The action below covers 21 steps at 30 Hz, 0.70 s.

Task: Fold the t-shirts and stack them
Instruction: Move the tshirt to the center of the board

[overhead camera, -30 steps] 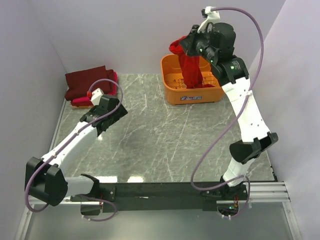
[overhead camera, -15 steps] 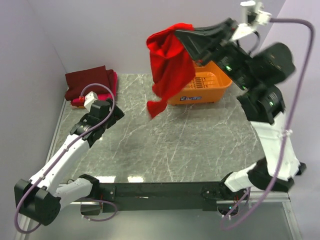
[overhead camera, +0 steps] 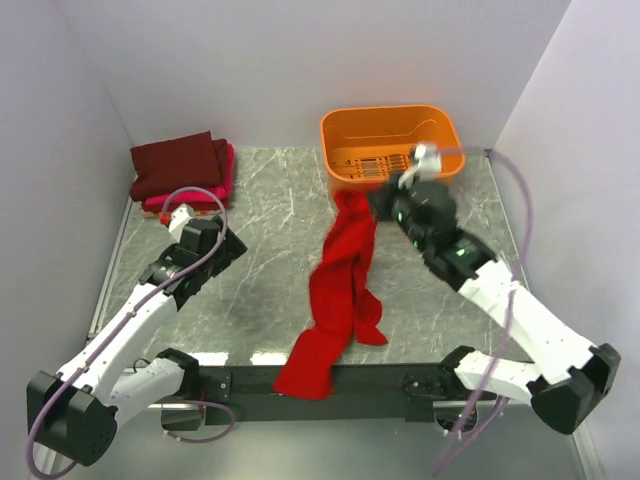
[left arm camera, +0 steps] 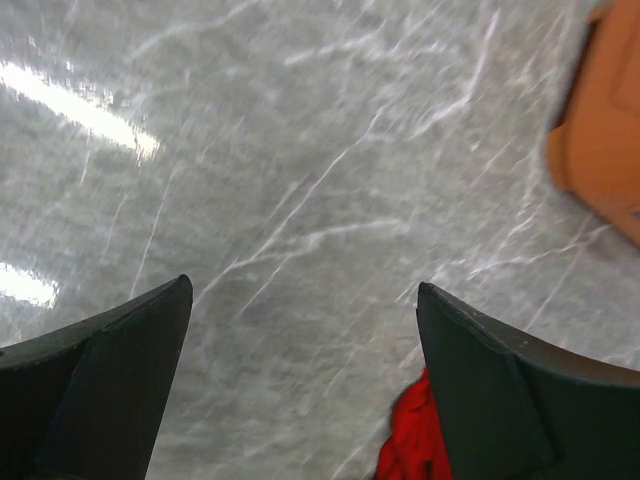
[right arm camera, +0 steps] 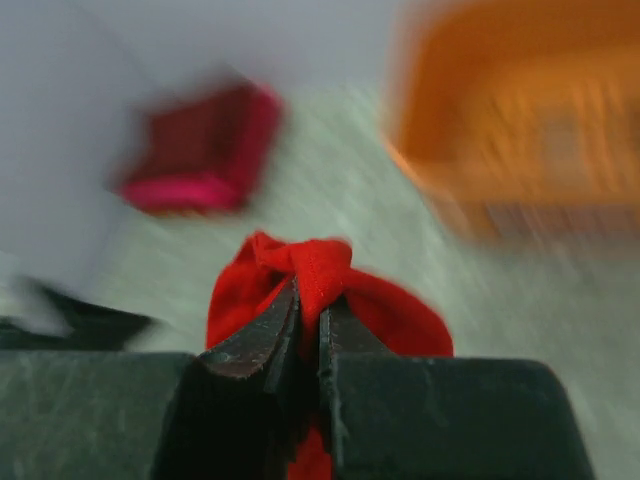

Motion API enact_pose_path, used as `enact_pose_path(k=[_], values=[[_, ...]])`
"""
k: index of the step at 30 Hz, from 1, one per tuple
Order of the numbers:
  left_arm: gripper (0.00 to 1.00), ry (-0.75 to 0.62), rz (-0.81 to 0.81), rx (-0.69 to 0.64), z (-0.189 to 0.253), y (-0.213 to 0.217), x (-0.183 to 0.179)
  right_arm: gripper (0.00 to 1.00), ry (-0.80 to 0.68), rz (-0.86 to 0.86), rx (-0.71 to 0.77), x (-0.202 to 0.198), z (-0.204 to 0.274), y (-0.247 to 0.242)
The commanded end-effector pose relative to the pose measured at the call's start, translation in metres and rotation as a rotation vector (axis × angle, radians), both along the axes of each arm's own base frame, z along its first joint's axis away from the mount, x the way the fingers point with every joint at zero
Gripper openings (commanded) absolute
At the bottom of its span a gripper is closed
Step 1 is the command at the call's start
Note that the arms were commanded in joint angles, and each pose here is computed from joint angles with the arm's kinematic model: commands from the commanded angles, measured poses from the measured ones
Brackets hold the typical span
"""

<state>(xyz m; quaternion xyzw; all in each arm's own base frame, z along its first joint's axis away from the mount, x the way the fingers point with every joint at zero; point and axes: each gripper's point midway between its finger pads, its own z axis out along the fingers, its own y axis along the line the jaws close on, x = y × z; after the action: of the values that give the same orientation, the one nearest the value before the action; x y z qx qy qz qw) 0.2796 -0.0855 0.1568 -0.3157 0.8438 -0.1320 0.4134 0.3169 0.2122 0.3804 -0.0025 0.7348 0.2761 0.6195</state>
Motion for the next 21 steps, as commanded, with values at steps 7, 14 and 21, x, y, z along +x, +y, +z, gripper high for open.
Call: enact_pose_path(k=[7, 14, 21], values=[[0.99, 0.154, -0.269, -0.119, -0.053, -0.051, -0.026, 0.01, 0.564, -0.609, -0.097, 0.002, -0.235, -0.157], [1.0, 0.305, -0.56, -0.138, -0.076, -0.103, -0.085, 0.07, 0.766, -0.821, -0.092, 0.01, -0.289, -0.224], [0.99, 0.427, -0.763, -0.144, -0.093, -0.136, -0.153, 0.15, 0.804, -0.918, 0.096, 0.025, -0.299, -0.268]])
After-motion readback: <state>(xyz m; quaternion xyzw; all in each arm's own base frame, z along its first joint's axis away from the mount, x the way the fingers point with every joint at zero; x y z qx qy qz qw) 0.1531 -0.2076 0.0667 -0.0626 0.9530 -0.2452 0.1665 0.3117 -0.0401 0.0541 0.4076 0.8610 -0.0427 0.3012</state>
